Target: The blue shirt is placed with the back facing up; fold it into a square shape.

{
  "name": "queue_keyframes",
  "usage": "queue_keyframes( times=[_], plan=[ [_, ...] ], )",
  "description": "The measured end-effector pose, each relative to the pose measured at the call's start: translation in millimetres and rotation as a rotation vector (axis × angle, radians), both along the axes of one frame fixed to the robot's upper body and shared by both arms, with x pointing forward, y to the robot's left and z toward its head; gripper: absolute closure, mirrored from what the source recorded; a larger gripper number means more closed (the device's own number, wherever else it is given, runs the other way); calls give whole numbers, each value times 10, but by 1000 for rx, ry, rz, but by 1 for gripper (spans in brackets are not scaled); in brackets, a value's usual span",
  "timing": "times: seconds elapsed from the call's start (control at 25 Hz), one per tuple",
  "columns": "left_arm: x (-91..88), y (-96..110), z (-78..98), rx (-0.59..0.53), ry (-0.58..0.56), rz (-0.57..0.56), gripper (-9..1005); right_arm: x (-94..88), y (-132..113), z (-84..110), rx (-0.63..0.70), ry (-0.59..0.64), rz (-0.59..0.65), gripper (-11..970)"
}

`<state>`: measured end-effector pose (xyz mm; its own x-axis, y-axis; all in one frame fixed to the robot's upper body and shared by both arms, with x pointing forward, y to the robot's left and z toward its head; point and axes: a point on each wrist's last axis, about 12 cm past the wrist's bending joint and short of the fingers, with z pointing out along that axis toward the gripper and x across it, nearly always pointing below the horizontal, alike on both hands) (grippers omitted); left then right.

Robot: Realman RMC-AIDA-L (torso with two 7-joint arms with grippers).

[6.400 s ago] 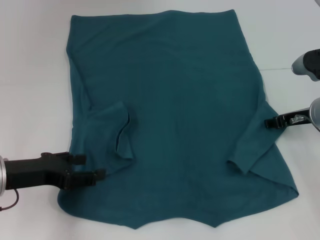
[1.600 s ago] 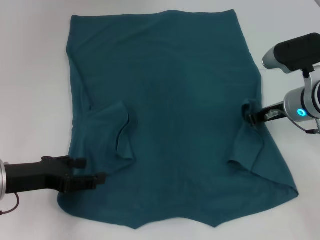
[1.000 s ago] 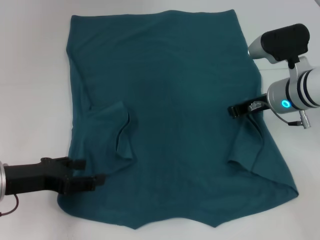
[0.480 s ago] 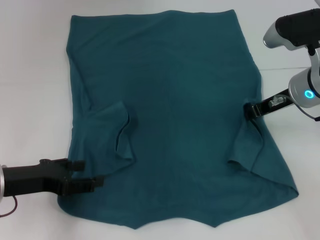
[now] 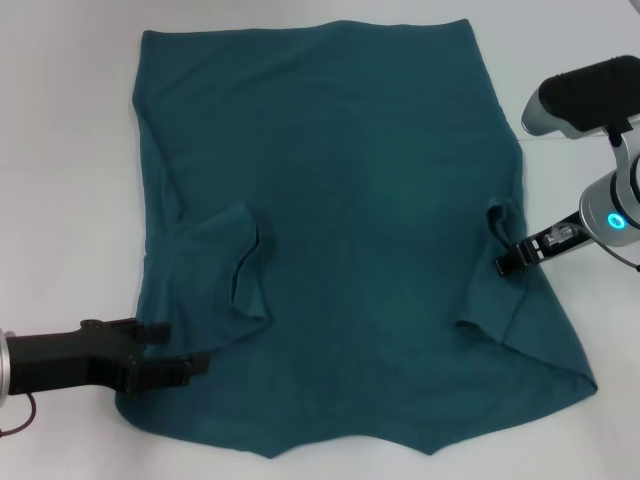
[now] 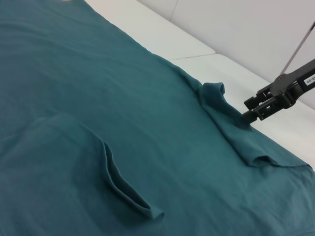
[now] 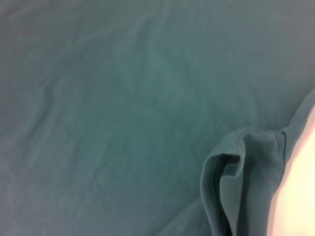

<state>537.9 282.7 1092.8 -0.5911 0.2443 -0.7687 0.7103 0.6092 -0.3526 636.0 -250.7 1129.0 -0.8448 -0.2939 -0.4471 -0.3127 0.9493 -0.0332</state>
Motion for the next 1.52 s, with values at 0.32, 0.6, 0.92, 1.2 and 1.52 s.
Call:
queue_keyframes(
  times=[0.32,0.6,0.92,1.2,1.52],
  plan=[
    [-5,3,-3,-1,2,0,169,-3,-31,-144,8,-14,-21,240],
    [-4,2,-1,-3,3,0,170,-4,-26,-160,38,-26,-14,250],
    [6,-5,8,-3,1,-1,168,9,-53,-160,45,-46,-18,576],
    [15,-11,11,-3,0,-1,169,0,-71,-202,46,-40,-26,729],
    [21,-19,10,-1,0,-2,168,0,-72,-242,43,-42,-29,730]
  ],
)
